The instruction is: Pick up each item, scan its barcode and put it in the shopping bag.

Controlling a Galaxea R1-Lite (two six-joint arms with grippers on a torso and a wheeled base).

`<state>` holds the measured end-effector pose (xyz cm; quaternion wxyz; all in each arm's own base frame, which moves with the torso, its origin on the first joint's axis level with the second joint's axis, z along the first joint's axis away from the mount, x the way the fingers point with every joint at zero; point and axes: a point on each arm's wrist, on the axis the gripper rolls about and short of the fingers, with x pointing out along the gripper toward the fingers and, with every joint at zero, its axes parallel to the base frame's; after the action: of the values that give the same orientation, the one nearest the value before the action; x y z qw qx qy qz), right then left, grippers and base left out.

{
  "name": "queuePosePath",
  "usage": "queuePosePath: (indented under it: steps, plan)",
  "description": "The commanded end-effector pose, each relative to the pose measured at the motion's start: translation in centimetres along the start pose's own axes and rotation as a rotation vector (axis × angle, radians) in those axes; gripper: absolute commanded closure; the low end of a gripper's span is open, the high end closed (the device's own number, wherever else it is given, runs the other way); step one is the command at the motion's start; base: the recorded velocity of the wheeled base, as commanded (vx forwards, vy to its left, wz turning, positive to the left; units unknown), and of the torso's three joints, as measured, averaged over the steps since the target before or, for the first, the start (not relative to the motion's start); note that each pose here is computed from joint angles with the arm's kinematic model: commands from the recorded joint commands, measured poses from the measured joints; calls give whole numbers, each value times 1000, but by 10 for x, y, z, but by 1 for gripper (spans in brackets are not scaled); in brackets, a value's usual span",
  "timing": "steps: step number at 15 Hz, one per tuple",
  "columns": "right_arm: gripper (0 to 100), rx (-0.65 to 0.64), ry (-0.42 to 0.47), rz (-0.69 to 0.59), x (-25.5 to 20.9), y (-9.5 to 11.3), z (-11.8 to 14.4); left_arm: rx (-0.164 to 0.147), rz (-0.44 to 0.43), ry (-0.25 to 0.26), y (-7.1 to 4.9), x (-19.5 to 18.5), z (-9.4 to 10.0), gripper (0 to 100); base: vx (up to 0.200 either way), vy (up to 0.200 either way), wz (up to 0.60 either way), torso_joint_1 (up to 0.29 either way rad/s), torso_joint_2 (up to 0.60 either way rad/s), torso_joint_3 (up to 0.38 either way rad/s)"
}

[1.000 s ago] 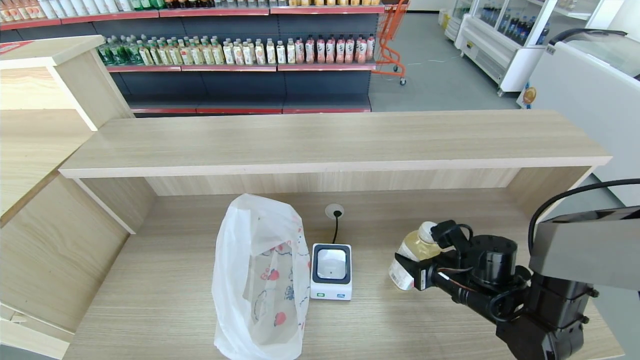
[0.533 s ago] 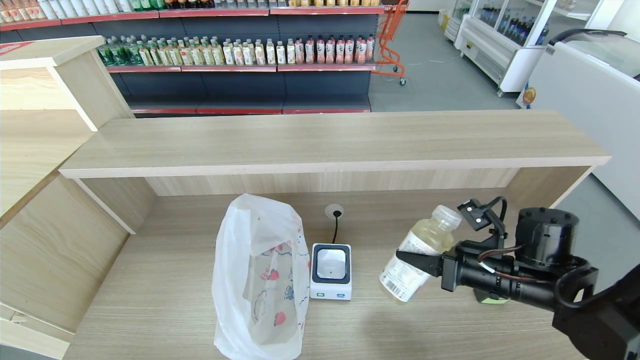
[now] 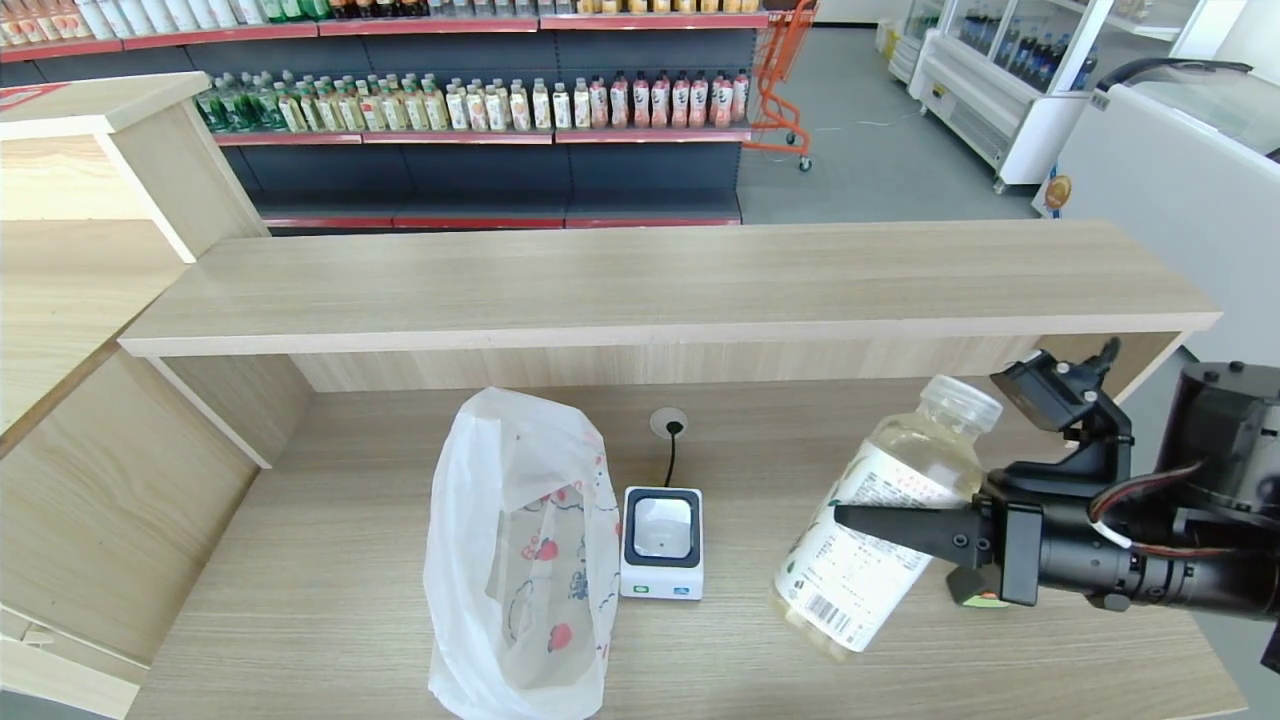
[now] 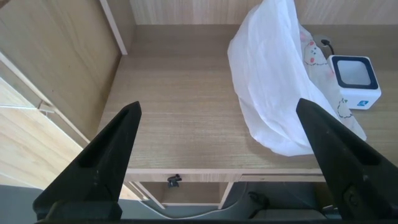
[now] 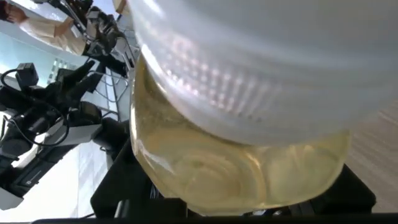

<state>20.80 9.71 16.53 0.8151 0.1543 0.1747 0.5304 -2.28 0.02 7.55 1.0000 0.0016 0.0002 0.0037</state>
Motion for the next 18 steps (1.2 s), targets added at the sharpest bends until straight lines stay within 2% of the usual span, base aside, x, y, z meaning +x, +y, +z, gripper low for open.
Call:
queuePosePath:
  steps: [1, 5, 9, 18]
  plan:
    - [100, -36, -8, 37, -4, 15, 0, 0, 0, 0, 0, 0, 0, 0, 0, 0, 0, 0, 0, 0]
    - [100, -79, 31, 88, 0, 27, -11, 0, 0, 1, 0, 0, 0, 0, 0, 0, 0, 0, 0, 0]
    - [100, -110, 95, 30, 1, 22, -25, 0, 0, 1, 0, 0, 0, 0, 0, 0, 0, 0, 0, 0]
    - [100, -123, 83, 11, 0, 23, -22, 0, 0, 0, 0, 0, 0, 0, 0, 0, 0, 0, 0, 0]
